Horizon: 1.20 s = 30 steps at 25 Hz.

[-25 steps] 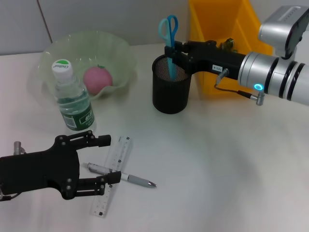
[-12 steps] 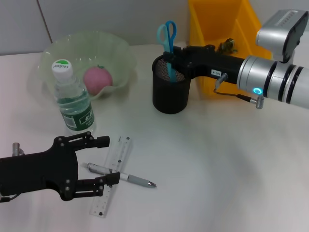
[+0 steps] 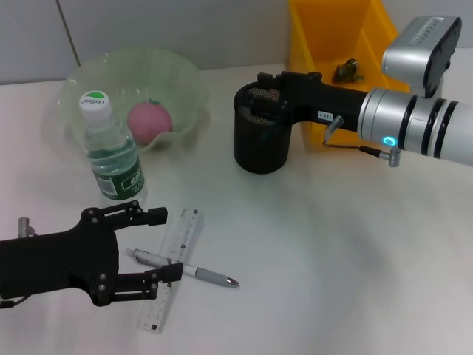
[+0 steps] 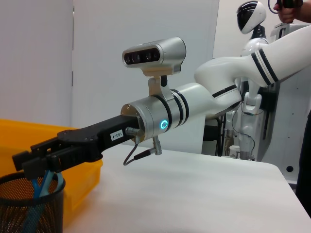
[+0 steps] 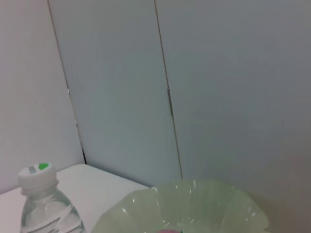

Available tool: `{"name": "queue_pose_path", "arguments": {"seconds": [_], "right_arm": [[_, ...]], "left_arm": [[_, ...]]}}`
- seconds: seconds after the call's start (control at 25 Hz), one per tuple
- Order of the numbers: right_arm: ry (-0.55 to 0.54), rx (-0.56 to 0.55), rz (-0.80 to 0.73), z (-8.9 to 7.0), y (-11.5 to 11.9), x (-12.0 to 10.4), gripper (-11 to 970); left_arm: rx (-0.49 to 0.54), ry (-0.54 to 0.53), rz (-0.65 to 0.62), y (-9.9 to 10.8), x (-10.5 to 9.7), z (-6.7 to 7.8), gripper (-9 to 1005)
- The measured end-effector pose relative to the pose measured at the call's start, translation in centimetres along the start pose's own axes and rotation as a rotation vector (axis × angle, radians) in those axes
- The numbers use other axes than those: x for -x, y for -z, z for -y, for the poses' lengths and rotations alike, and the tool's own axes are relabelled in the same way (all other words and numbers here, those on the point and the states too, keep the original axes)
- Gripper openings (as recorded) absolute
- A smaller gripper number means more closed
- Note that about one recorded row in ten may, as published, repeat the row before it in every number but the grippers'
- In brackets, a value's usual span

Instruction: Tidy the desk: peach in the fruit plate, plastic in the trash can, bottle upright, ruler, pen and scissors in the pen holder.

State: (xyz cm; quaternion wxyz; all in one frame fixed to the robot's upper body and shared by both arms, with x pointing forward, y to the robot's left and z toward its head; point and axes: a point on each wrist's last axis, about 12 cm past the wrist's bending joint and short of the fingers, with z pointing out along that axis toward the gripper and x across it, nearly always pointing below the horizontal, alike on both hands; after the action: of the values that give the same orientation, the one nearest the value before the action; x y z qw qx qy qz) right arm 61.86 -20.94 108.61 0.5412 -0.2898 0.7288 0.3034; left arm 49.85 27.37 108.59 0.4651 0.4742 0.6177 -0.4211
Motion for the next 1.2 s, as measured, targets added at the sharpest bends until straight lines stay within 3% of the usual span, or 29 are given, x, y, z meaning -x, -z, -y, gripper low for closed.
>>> {"name": "queue_pose_path", "arguments": {"seconds": [0.36, 0.6, 0.84, 1.0, 1.2], "right_arm": [[-0.013, 0.013, 0.063, 0.5, 1.4, 1.2, 766], [-0.049, 0.047, 0.086, 0.5, 2.9, 1.6, 802], [-0.09, 0.151, 0.071, 0.1, 6.7, 1.6, 802], [-0.08, 0.296, -0.001, -0.7, 9.1, 1.5, 801], [-0.061, 0.38, -0.137, -1.1, 10.2, 1.5, 801]], "left_arm": [[0.002, -0.001, 0.007, 0.1, 0.2, -0.1, 813], [0.002, 0.001, 0.01, 0.0, 0.1, -0.1, 813], [0.006, 0.007, 0.021, -0.1, 0.3, -0.1, 812], [0.006, 0.009, 0.022, -0.1, 0.3, -0.1, 812], [-0.005, 0.01, 0.026, -0.5, 0.8, -0.5, 812]]}}
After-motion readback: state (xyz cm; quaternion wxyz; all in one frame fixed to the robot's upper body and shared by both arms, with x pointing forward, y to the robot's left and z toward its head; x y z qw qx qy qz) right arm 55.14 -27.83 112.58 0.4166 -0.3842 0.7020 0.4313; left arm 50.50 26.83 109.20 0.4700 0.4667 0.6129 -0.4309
